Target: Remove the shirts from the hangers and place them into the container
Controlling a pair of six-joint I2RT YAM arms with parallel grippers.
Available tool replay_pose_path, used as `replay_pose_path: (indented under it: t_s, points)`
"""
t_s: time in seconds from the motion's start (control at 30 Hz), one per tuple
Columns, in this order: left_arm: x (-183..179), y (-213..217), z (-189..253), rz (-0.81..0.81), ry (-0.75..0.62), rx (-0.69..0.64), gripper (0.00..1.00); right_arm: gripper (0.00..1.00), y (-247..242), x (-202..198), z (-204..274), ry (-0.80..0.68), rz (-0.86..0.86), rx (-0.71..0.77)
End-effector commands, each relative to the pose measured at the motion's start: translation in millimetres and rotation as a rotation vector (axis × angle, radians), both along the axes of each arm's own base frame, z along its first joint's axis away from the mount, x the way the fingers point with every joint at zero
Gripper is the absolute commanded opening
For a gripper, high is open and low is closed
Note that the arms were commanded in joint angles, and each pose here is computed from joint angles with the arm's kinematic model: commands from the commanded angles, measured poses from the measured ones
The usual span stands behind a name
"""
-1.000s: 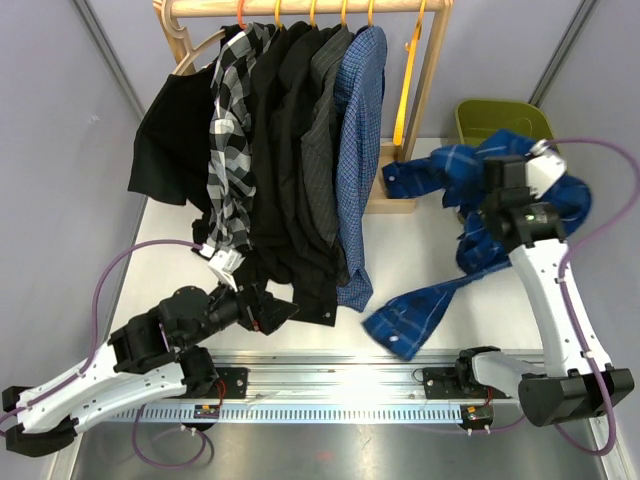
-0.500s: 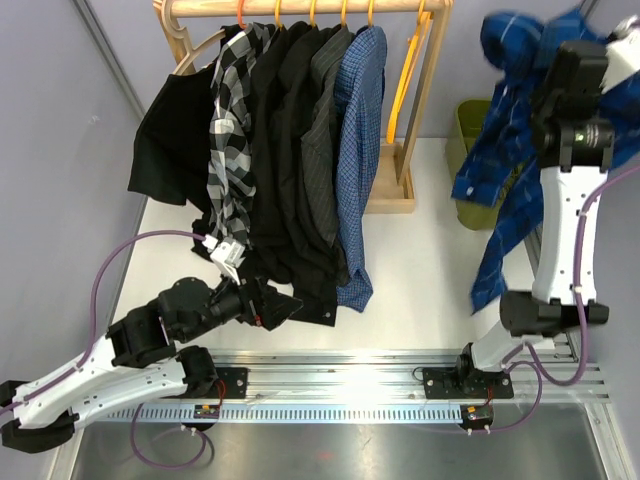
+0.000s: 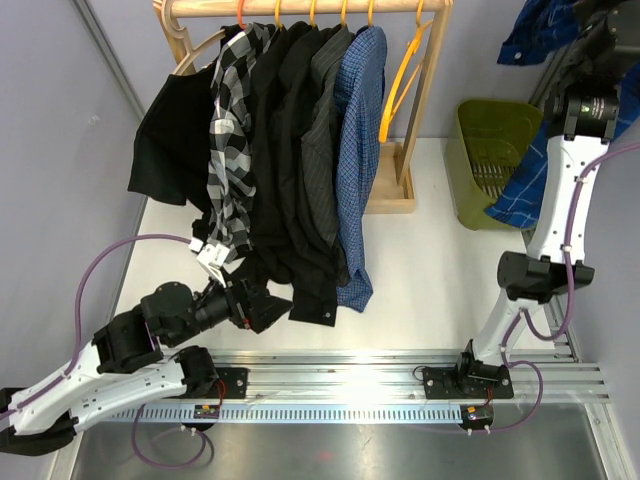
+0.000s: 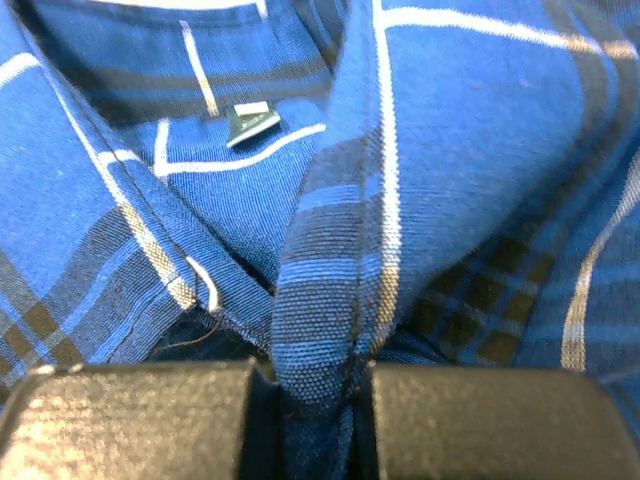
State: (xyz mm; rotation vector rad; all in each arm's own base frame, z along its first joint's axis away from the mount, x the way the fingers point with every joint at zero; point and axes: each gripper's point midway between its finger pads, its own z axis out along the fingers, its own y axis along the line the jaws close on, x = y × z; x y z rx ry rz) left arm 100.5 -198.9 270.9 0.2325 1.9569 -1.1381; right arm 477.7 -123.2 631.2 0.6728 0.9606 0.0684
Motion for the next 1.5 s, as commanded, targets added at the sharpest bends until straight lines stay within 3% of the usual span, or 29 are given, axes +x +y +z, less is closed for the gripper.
replay_pose_path:
  t_s: [0.0, 0.03, 0.17, 0.33, 0.53, 0.73, 0.9, 1.1, 1.23, 1.37, 1.47]
  points:
    - [-1.8, -1.6, 6.9, -0.004, 0.0, -0.045, 0.99, 0.0, 14.5, -66.0, 122.8, -0.519, 0.085, -0.096]
    - [-1.0, -2.8, 4.4, -0.002, 0.003, -0.043, 0.99, 0.0, 13.2, -49.3, 116.3, -0.532, 0.113, -0.095]
    - [3.0, -8.0, 5.0, 0.001, -0.009, -0.045, 0.99, 0.0, 8.0, -73.9, 136.2, -0.689, 0.136, -0.094]
    - [5.1, -21.6, 1.8, -0.031, -0.014, -0.025, 0.99, 0.0, -14.4, -5.9, 82.4, -0.537, 0.141, -0.048]
    - [6.2, -27.8, -7.2, -0.038, -0.001, -0.02, 0.99, 0.0, -38.8, 95.2, -17.4, -0.338, 0.16, -0.017]
    - [7.7, -23.3, -7.6, -0.021, -0.005, -0.01, 0.99, 0.0, -44.0, 130.2, -56.3, -0.266, 0.194, -0.017]
    - [9.0, -25.0, -12.4, -0.019, 0.001, -0.002, 0.99, 0.0, -25.8, 79.5, 8.9, -0.422, 0.247, -0.049]
    - [7.4, -33.4, -9.1, -0.048, 0.007, -0.001, 0.99, 0.0, 10.8, -37.2, 115.2, -0.702, 0.279, -0.164]
    - [8.4, -35.5, -5.7, -0.05, 0.006, 0.002, 0.99, 0.0, 21.9, -92.0, 149.3, -0.839, 0.274, -0.2]
    - [9.1, -36.3, -1.1, -0.048, 0.005, -0.005, 0.99, 0.0, 24.9, -116.0, 161.3, -0.915, 0.265, -0.211]
    - [9.3, -36.4, -0.8, -0.042, 0.013, -0.011, 0.99, 0.0, 13.8, -94.8, 149.3, -0.877, 0.247, -0.172]
